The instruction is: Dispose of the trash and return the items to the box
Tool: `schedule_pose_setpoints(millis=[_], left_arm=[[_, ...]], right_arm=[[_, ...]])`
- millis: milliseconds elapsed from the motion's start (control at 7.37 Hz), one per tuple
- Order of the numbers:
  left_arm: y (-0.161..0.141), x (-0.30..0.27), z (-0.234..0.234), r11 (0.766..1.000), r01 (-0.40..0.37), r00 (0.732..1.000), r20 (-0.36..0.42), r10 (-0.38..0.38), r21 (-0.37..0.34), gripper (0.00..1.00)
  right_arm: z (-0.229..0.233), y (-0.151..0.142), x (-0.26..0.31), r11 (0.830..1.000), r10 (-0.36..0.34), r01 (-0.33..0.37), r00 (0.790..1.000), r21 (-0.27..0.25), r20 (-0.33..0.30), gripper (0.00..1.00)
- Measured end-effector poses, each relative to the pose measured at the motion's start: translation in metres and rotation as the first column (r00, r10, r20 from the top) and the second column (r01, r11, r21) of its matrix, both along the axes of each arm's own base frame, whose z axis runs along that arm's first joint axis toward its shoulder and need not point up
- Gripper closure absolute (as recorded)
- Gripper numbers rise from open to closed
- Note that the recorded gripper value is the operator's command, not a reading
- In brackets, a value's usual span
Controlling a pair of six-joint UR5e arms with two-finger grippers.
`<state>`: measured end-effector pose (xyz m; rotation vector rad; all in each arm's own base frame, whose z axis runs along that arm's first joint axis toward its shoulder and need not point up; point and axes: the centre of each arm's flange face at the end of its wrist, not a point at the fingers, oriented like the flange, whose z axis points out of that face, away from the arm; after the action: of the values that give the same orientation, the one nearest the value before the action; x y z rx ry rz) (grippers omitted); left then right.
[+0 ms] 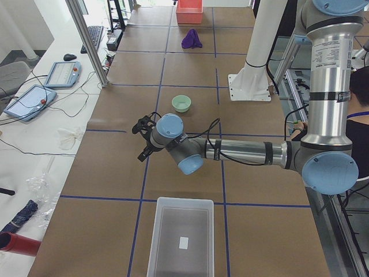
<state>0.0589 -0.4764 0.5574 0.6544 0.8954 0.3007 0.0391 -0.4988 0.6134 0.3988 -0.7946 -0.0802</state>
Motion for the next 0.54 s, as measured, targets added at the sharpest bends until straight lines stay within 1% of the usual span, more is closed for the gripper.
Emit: schedule_pose_setpoints(millis=[136,271,407,543], left_arm=[[0.021,0.022,0.010,0.997,0.047,0.999,-0.002,-0.047,-0.061,0.06],[0.037,0.045,0.016,0.991,0.074,0.997,-0.010,-0.075,-0.112,0.16],[0.049,0.062,0.022,0.985,0.085,0.996,-0.015,-0.088,-0.153,0.19],[0.061,0.078,0.028,0.977,0.098,0.994,-0.018,-0.104,-0.188,0.20]], right_arm=[[-0.001,0.001,-0.004,1.000,0.001,-0.001,1.000,0.014,0.003,0.00],[-0.004,0.001,-0.010,0.998,-0.001,0.001,1.000,0.058,-0.003,0.00],[-0.007,0.002,-0.020,0.994,-0.007,0.009,1.000,0.108,-0.018,0.00],[-0.006,0.004,-0.030,0.991,-0.020,0.024,0.999,0.130,-0.028,0.00]])
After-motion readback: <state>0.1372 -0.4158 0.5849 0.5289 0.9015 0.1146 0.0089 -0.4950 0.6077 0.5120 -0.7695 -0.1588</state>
